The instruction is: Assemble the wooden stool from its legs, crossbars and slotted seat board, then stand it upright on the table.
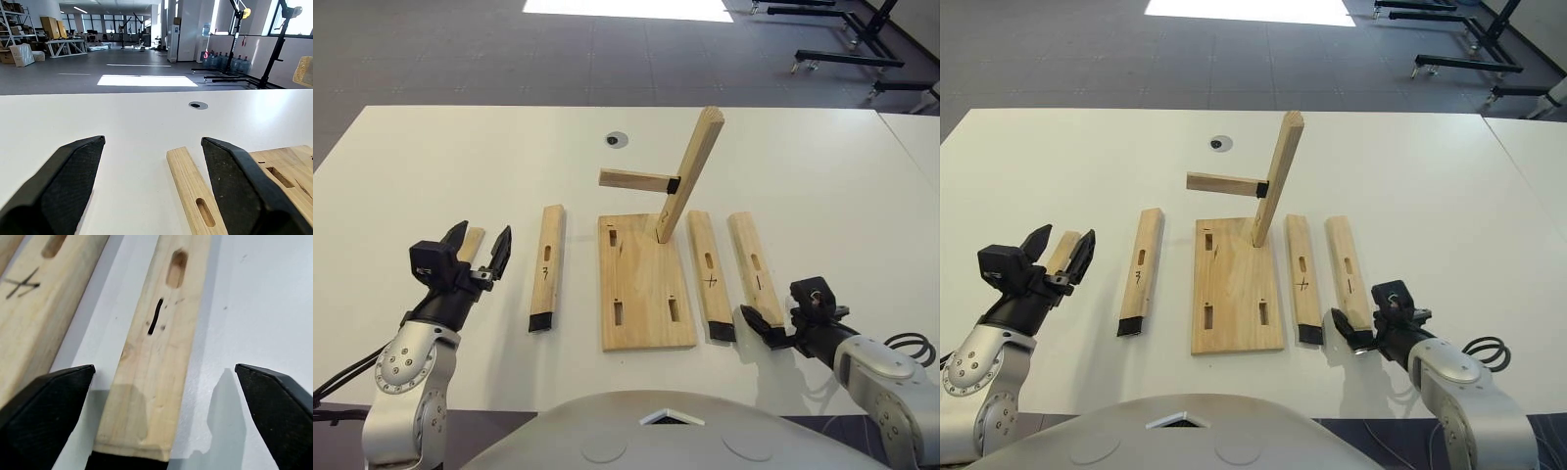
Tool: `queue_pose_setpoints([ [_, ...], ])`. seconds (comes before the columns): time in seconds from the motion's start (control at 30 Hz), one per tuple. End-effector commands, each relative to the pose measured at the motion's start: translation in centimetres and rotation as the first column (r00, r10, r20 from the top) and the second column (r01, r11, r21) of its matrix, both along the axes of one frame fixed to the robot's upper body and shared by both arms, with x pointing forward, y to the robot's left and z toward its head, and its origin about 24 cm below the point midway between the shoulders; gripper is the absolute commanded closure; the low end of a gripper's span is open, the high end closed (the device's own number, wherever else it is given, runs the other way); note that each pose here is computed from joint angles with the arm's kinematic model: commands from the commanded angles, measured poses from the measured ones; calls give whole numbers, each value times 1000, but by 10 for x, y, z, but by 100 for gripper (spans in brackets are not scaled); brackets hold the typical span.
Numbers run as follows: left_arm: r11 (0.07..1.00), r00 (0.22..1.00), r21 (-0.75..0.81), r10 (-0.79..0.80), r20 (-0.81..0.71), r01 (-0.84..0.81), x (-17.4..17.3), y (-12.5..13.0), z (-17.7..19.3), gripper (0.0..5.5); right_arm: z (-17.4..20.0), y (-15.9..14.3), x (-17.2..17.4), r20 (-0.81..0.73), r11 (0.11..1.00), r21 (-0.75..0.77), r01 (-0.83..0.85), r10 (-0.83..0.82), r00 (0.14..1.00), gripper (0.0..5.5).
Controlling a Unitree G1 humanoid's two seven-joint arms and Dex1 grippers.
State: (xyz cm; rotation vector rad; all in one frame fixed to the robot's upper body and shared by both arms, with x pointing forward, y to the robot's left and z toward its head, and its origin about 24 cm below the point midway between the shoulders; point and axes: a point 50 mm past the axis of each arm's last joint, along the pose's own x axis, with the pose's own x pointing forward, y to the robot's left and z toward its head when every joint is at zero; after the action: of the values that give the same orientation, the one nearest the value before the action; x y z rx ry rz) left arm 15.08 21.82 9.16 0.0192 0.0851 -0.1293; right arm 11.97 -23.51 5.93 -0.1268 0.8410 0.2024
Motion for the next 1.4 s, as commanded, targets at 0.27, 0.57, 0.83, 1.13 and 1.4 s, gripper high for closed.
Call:
queue_pose_setpoints([
  [0.27, 999, 999, -22, -35, 5, 35, 8, -9, 6, 190, -23, -8, -20, -237, 999, 3, 40, -38, 971, 209],
  [0.57, 994, 997, -87, -66, 49, 70, 11, -13, 10, 190, -21, -14, 16, -92, 967, 160, 197, -184, 979, 349],
  [0.83, 994, 984, -99, -22, 177, 40, 48, 23, 31, 190, 88, -2, 168, 613, 923, 376, 86, -317, 724, 349],
  [1.13, 906, 846, -20, -386, 368, 422, 91, 34, 98, 190, 226, 78, 161, 978, 666, 140, -733, 21, 206, 349],
  [1.4, 546, 508, 1, -780, 364, 838, 76, 10, 141, 190, 191, 119, 136, 927, 394, -38, -918, 358, 115, 349],
])
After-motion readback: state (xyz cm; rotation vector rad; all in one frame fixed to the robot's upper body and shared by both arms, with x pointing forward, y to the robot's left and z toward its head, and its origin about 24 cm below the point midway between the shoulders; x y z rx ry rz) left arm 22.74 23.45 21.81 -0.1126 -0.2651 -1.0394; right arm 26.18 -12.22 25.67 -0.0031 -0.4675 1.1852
